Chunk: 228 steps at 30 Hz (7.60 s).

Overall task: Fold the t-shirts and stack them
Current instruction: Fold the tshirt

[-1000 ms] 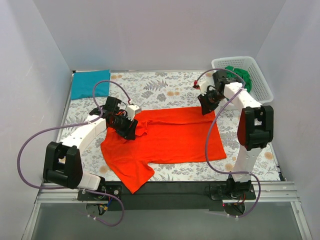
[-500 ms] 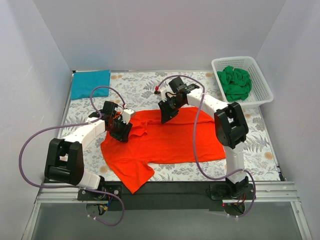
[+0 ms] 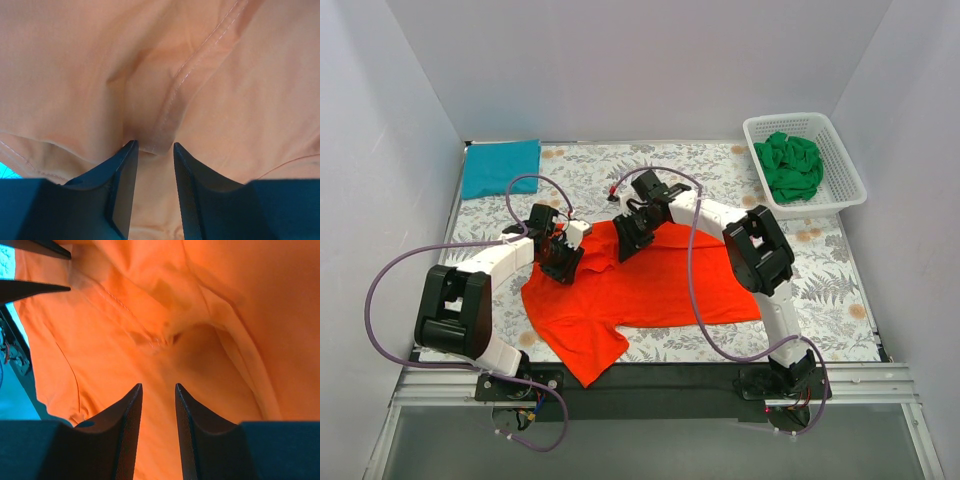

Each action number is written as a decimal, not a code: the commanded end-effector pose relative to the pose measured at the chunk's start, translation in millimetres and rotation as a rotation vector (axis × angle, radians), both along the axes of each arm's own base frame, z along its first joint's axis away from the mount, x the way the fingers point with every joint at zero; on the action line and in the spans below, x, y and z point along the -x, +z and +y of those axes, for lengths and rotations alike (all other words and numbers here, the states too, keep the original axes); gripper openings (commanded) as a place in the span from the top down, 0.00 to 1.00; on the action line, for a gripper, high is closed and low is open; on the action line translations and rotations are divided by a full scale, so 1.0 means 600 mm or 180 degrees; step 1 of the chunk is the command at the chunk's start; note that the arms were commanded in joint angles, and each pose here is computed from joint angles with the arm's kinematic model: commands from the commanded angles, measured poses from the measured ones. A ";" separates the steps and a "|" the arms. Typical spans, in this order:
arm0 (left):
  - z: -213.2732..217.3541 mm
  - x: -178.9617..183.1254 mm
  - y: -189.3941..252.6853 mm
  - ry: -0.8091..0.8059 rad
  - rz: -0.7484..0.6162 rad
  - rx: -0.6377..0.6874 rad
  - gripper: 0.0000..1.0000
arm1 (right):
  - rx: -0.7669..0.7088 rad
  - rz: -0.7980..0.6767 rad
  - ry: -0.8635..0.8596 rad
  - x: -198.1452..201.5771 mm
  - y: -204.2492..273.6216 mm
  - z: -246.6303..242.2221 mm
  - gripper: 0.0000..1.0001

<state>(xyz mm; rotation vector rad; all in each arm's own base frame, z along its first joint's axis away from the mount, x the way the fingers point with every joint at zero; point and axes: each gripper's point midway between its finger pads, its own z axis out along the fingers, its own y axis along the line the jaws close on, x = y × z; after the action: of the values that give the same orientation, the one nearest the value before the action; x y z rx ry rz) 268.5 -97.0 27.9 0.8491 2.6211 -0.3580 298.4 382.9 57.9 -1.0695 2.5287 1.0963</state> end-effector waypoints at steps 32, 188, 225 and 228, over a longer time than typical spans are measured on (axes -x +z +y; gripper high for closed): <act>0.010 0.014 0.046 -0.0221 -0.0196 -0.0131 1.00 | -0.0331 0.0165 0.0062 0.026 0.027 0.082 0.99; 0.193 -0.331 0.020 0.2312 0.0038 0.0761 0.61 | 0.0767 -0.0954 -0.1369 -0.295 0.022 -0.401 0.70; 0.094 -0.139 0.044 0.1599 0.0141 0.0316 0.56 | 0.0740 -0.0862 -0.1373 -0.286 0.013 -0.397 0.70; 0.089 -0.143 0.038 0.1622 0.0177 0.0352 0.56 | 0.0760 -0.0870 -0.1367 -0.284 0.013 -0.398 0.70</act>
<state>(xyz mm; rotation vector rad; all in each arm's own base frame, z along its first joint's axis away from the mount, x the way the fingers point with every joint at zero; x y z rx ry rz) 344.0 -38.6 40.5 0.1256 2.7639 -0.3623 473.9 141.7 57.7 -0.6233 2.5396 0.4895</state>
